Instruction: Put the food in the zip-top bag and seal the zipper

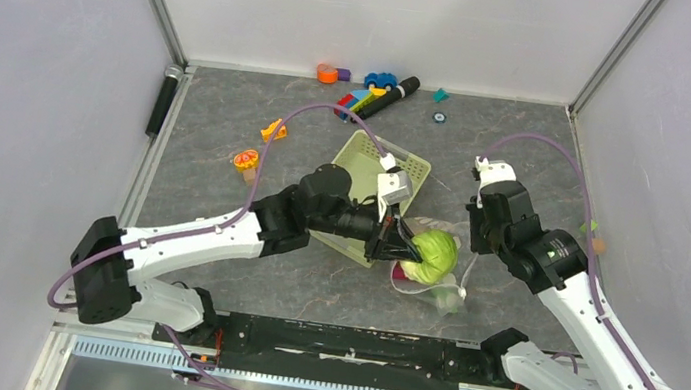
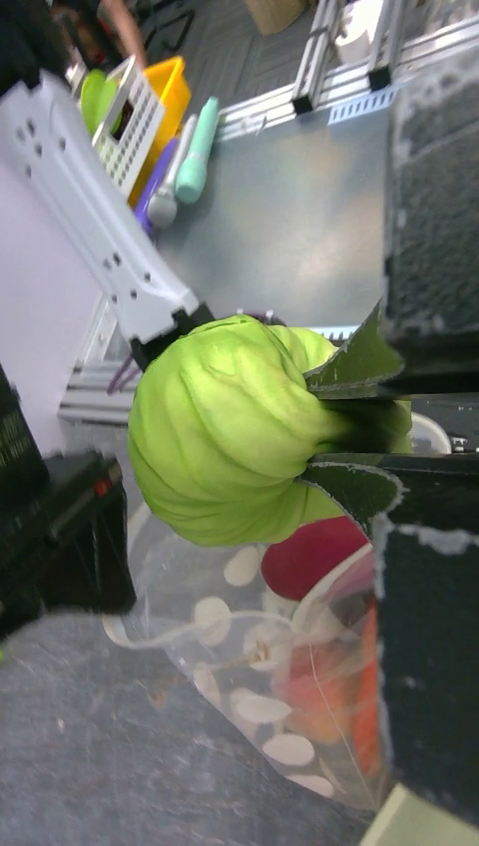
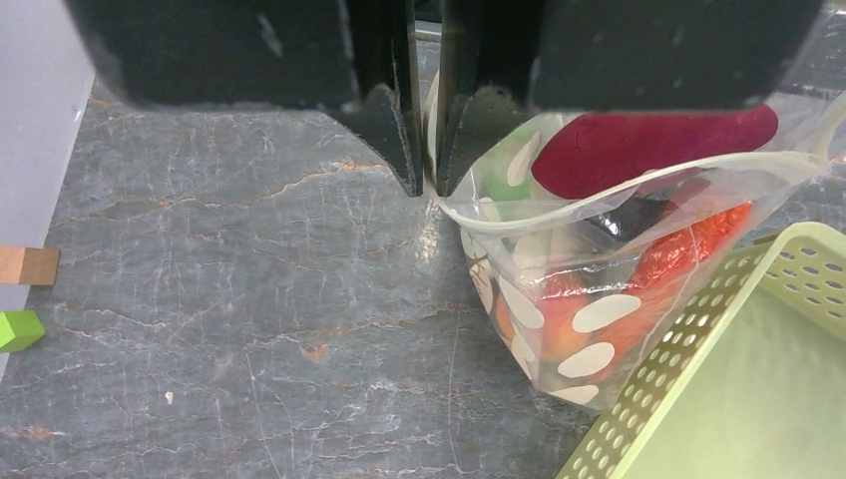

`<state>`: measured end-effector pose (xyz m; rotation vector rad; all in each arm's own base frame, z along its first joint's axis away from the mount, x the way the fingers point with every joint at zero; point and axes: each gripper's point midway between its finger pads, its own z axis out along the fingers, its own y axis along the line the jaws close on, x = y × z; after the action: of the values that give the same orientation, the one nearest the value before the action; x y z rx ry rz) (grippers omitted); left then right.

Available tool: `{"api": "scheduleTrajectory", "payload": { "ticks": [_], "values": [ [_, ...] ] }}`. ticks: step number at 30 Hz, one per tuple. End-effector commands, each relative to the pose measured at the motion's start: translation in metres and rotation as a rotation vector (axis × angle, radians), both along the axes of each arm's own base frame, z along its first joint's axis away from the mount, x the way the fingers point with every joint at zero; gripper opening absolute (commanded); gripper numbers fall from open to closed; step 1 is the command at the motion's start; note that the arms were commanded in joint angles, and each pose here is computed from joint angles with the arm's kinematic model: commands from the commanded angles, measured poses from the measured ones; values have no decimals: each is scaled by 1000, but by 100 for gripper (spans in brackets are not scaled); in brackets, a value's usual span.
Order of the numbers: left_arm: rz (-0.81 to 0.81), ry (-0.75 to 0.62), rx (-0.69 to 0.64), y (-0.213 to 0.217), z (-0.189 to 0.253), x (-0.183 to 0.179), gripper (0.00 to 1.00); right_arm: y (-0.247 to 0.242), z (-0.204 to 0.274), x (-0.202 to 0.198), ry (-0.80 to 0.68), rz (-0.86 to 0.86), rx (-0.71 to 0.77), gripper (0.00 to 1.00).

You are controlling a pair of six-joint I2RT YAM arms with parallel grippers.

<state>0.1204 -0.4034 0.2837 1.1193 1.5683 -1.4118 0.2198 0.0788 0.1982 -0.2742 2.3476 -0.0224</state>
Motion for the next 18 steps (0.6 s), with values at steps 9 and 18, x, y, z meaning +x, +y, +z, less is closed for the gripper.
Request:
{"api": "scheduleTrajectory", "payload": {
  "ticks": [9, 18],
  "values": [
    [310, -74, 213, -21, -53, 65, 2, 18, 26, 0, -61, 89, 95, 14],
    [287, -133, 318, -42, -75, 52, 7, 47, 31, -5, -37, 217, 199, 14]
  ]
}}
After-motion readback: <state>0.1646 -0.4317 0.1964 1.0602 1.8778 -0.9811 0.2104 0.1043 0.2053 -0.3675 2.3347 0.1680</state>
